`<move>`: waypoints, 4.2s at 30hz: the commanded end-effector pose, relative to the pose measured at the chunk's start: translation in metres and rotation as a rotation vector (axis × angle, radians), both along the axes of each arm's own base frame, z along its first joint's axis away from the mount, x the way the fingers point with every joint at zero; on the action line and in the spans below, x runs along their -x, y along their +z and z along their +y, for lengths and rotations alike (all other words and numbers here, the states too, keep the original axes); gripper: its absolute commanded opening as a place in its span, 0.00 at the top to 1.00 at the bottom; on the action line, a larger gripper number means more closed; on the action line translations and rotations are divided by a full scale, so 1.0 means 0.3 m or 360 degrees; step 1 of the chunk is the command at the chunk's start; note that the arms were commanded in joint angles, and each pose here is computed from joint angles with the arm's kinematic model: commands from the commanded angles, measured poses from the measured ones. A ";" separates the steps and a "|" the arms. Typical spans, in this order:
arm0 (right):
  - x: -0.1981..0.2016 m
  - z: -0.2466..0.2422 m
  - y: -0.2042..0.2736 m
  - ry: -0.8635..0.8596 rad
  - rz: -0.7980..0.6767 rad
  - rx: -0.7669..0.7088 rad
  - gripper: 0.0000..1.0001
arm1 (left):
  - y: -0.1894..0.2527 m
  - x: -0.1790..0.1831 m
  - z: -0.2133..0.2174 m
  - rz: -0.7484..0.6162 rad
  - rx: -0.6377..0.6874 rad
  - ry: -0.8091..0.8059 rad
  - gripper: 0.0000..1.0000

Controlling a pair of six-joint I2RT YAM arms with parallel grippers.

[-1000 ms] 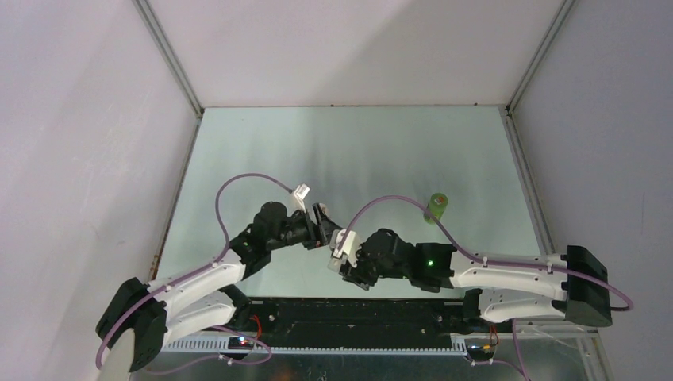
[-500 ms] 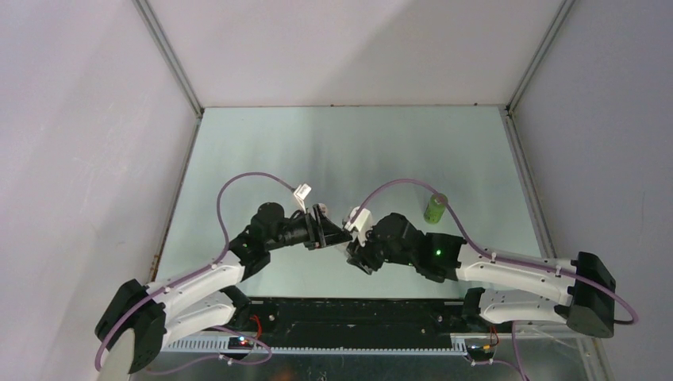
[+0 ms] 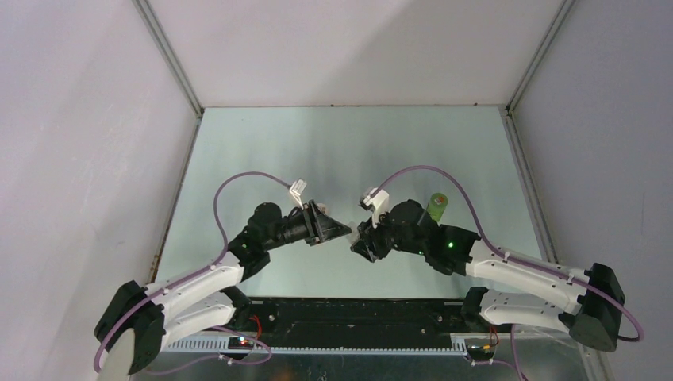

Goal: Sort the pills into containers

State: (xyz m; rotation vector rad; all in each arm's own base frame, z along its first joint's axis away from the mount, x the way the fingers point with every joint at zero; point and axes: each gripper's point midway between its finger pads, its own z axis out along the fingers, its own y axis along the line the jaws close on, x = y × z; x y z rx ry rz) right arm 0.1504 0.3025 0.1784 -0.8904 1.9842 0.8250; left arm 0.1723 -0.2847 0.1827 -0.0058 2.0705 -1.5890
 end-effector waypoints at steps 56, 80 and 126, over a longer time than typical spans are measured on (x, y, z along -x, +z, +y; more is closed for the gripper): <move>-0.285 -0.172 -0.494 -0.0893 0.0444 0.0396 0.39 | -0.115 -0.133 0.283 -0.0011 -0.0503 0.0738 0.15; -0.293 -0.236 -0.388 -0.0916 0.0866 0.0061 0.31 | -0.098 -0.118 0.225 -0.0062 -0.0441 0.0582 0.18; -0.280 -0.222 -0.512 -0.0803 0.1076 -0.0103 0.73 | -0.427 -0.253 -0.209 0.0087 -0.0623 0.0556 0.62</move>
